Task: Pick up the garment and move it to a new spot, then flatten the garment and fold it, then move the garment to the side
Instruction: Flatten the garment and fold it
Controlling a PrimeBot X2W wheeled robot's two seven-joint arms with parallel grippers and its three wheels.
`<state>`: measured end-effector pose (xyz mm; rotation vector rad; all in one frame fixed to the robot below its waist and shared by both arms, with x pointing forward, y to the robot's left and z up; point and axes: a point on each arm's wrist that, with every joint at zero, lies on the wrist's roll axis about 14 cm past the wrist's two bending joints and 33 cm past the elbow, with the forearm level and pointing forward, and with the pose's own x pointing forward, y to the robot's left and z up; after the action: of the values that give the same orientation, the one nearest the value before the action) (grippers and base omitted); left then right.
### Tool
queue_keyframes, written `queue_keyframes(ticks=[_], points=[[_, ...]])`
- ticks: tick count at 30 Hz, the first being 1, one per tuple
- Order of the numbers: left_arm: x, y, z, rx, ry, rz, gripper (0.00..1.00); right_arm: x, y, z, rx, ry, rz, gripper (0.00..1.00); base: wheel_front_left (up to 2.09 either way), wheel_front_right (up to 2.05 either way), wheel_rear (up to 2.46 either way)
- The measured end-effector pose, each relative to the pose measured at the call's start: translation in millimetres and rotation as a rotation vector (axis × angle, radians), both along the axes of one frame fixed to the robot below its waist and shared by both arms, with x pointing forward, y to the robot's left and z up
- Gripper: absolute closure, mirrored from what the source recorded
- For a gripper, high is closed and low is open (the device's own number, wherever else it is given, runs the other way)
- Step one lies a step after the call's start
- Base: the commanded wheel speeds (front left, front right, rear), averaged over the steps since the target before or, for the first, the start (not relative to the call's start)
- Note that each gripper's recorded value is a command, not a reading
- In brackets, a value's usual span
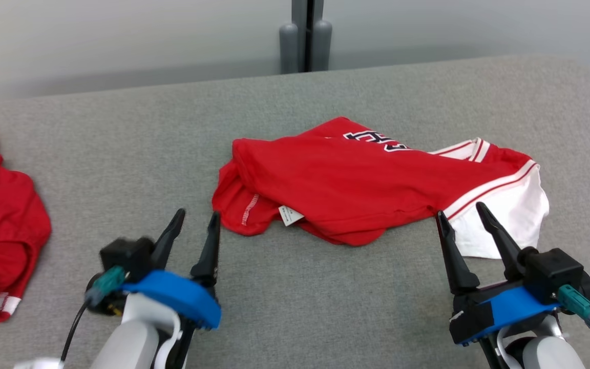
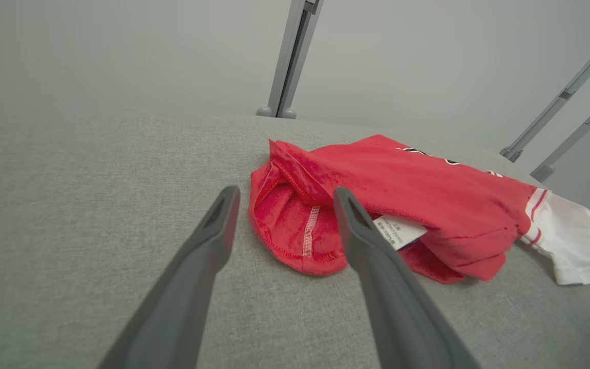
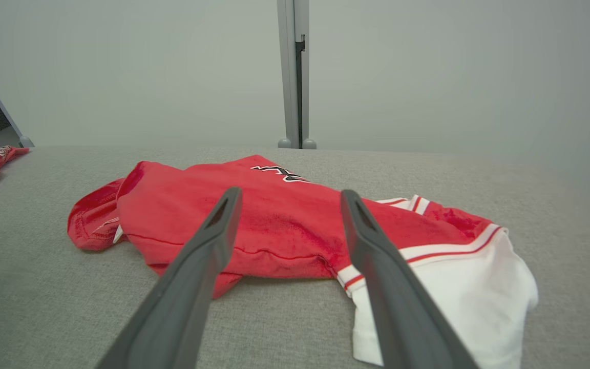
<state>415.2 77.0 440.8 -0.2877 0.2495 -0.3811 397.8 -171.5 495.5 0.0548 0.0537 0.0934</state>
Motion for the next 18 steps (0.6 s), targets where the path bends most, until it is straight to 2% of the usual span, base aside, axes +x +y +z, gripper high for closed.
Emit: queue_keyframes(ticks=[7,11,18], points=[[33.4,-52.5,-27.6,0.002,0.169,-0.136,0.0,5.2,-1.2,-12.5,0.018,0.029,-0.005,0.0,0.0,0.0,0.0],[50.9,-63.9,-42.3,0.041,0.254,-0.129,0.0,8.1,-5.1,-15.3,0.026,0.028,-0.016,0.0,0.0,0.0,0.0],[68.8,-57.7,-63.3,0.14,0.352,-0.044,0.0,7.6,-10.6,-23.2,0.046,0.036,-0.035,0.0,0.0,0.0,0.0]])
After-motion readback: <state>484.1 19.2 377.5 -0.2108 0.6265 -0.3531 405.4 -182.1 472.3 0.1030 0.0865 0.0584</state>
